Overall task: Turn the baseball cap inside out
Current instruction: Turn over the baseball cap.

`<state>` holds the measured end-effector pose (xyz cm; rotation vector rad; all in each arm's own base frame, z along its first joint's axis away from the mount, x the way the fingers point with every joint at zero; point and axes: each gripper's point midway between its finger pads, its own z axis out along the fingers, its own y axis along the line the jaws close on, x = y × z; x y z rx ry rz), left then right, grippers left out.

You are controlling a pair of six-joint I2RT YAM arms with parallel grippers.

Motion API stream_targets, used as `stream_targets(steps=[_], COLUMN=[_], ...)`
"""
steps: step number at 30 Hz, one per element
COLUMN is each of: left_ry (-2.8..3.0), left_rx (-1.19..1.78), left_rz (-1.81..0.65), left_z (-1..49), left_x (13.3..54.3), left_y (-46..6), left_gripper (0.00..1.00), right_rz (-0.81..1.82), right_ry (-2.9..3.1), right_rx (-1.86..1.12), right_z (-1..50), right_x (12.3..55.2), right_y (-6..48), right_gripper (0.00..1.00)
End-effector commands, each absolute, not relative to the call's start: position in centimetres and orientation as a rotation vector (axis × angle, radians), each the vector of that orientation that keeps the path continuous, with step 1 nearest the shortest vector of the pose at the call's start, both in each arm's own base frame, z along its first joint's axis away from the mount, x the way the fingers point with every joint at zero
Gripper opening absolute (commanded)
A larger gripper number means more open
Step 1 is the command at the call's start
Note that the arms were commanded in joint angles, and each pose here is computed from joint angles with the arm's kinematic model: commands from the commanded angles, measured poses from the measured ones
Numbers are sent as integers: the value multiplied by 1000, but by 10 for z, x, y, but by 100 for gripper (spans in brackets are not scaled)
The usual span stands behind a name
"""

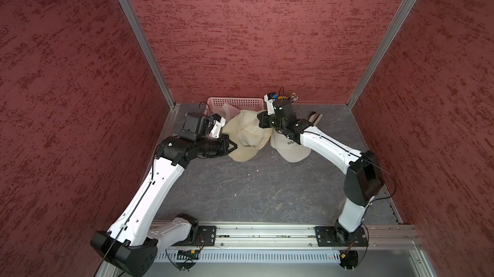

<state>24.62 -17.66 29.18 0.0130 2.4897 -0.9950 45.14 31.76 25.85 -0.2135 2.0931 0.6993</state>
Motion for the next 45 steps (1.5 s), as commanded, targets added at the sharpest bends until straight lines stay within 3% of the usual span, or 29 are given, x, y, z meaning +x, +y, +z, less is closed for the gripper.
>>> stream_targets(steps=[1,7,12,24,33,40,45], left_ry=[2437,2417,2426,2438,2470,2466,2433], left_rx=[-4,-34,-35,-25,-18,-19,-73], left_rz=[-1000,-1067,-1104,-1163,-1177,-1150,-1124], left_z=[300,300,303,312,298,296,301], left_x=[251,269,270,258,251,250,259], left_y=[-170,-171,-173,-182,-194,-191,-175], left_gripper=[0,0,0,0,0,0,0], right_rz=[651,891,1028,1017,1213,1213,1203], right_ry=[1957,1886,1838,1879,1748,1790,1858], right_rx=[-254,-639,-720,-602,-197,-114,-217], right_z=[317,334,333,314,346,342,331], right_x=[439,360,343,389,437,452,433], right_y=[312,371,386,410,381,371,369], right_gripper=[0,11,8,3,0,0,0])
